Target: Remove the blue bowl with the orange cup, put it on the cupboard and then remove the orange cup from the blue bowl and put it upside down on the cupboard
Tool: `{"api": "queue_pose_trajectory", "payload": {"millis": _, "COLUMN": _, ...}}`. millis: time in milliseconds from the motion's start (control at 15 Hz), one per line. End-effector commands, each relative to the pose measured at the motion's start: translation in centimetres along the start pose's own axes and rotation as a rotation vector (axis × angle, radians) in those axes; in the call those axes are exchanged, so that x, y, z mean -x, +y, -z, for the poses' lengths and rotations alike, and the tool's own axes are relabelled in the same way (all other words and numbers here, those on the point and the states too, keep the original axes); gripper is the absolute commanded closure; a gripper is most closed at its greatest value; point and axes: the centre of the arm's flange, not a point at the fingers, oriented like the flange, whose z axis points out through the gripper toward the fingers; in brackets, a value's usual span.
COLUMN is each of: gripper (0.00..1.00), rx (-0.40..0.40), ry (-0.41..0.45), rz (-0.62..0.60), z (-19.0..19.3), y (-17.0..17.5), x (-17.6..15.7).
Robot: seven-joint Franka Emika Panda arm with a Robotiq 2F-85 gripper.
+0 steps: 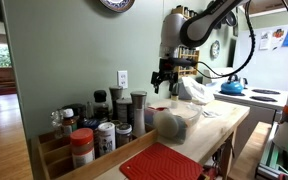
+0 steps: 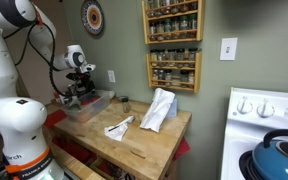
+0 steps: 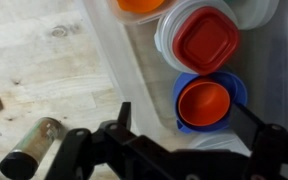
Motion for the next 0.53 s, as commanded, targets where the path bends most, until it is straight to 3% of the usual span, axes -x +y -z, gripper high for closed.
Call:
{"api": "queue_pose_trajectory", "payload": {"millis": 0, "gripper": 0.00, "rx": 0.009, "ry": 0.001, "rz": -0.180, "z": -2.6, "y": -3.0, "x": 0.0}}
{"api": "queue_pose_trajectory", "payload": {"millis": 467, "gripper": 0.00, "rx": 0.021, "ry": 0.049, "rz": -0.348, "z": -7.3, "y": -4.8, "x": -0.5}}
